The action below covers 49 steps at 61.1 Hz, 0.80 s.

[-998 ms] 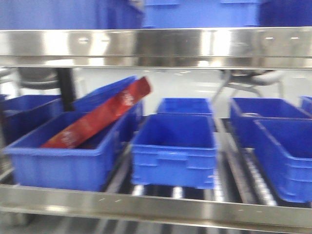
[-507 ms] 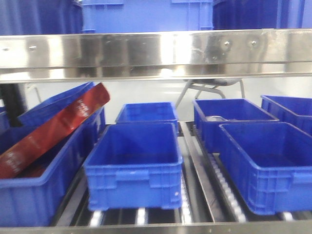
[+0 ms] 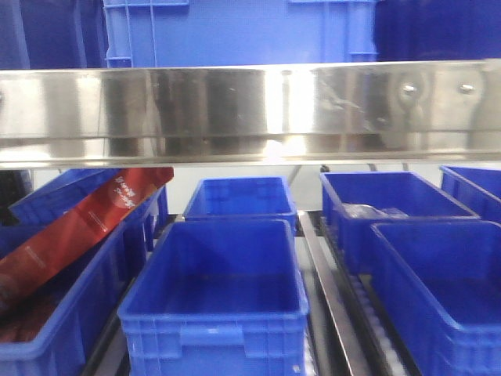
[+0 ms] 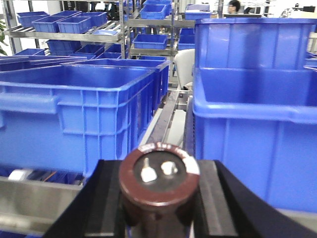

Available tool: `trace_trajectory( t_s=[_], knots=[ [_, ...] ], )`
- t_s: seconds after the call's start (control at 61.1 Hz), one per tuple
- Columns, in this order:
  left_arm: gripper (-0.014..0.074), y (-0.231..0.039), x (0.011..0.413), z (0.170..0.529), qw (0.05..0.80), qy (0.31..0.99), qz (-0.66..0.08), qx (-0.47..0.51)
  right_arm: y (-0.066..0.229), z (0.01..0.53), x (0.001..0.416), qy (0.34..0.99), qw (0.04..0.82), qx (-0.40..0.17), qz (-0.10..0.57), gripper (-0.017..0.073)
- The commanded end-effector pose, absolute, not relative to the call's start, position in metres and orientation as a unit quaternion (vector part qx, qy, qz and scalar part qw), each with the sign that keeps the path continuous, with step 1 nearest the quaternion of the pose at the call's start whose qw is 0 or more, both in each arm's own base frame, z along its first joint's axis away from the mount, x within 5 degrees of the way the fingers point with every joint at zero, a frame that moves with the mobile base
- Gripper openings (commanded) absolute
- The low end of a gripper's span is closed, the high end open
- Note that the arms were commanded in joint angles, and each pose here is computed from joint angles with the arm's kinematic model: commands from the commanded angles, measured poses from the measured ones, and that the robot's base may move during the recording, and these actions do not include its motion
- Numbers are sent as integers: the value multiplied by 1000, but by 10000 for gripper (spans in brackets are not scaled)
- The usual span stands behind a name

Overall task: Place cylindrical capacitor in blue bin on shelf
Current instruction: 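Drive the base up to the shelf of blue bins, then lower the left gripper over a blue bin and release the orange cylinder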

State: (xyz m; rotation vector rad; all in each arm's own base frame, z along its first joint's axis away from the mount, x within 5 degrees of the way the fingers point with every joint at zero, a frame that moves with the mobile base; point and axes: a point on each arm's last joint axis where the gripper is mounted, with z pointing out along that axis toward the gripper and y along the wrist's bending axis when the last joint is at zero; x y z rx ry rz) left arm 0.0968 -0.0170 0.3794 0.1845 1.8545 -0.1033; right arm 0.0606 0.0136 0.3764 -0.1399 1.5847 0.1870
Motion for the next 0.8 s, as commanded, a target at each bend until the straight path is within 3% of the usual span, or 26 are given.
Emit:
trace_trajectory(
  t_s=[0.0, 0.785],
  knots=[
    [-111, -18, 96, 381, 602, 793, -47, 82, 13, 378, 61, 702, 705, -62, 84, -57],
    [-111, -18, 96, 381, 602, 793, -47, 82, 13, 378, 61, 702, 705, -62, 84, -57]
  ],
)
